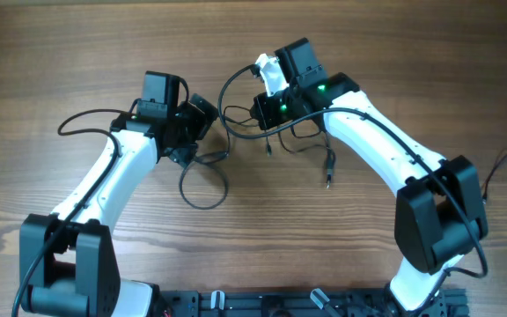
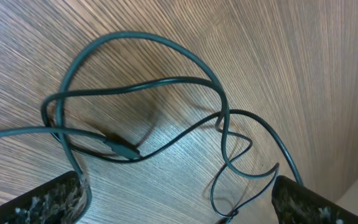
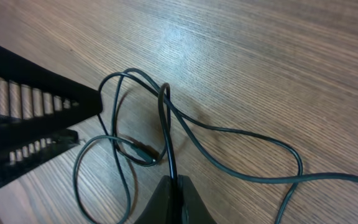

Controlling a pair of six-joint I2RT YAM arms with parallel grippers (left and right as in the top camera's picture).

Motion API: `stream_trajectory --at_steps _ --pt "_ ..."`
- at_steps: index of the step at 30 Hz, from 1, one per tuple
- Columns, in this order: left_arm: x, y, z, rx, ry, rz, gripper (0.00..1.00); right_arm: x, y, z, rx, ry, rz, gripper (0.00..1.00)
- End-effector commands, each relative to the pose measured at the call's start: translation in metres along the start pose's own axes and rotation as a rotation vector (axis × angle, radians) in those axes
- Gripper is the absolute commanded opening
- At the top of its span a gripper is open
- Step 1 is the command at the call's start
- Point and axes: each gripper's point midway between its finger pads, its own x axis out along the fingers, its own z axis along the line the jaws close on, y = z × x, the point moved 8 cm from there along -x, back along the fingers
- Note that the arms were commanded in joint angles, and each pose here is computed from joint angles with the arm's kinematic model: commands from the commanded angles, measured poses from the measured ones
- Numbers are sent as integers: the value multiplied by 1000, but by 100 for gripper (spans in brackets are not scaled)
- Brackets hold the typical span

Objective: Untangle cables

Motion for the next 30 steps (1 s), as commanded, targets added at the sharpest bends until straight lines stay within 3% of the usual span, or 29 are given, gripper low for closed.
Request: stream_trajectory --at_steps 1,5,6,8,10,13,14,19,23,24,26,28,30 --pt "1 2 -6 -12 17 -1 99 -66 -20 29 -128 -47 -164 4" --pt "1 -1 -13 0 55 -21 98 -157 -31 66 -335 -15 -410 4" --pt "1 -1 -13 0 55 -22 94 -182 -33 72 -356 5 -487 4" --pt "1 -1 -13 1 54 -22 73 -247 -33 83 -390 65 -692 4" --pt "1 -3 -11 7 42 -42 61 -308 -26 82 -364 154 -887 4" --pt "-1 -12 5 -13 -84 -158 61 -369 -6 58 -193 362 -1051 4" --pt "-2 -15 9 -19 -108 -180 61 -371 -4 54 -179 381 -1051 4" --pt "-29 -62 74 -207 -381 -328 55 -392 16 -6 241 742 -1094 4" --pt "-56 -96 122 -355 -456 -336 42 -404 29 -49 409 916 -1080 4" --pt "-59 -101 128 -358 -448 -323 28 -402 32 -61 448 932 -1054 4" --pt "-61 -105 132 -364 -418 -288 4 -381 32 -90 492 954 -922 4" --pt "-60 -104 130 -355 -415 -286 4 -349 29 -116 529 927 -774 4" --pt "-55 -97 122 -329 -397 -257 9 -303 25 -135 541 758 -606 4"
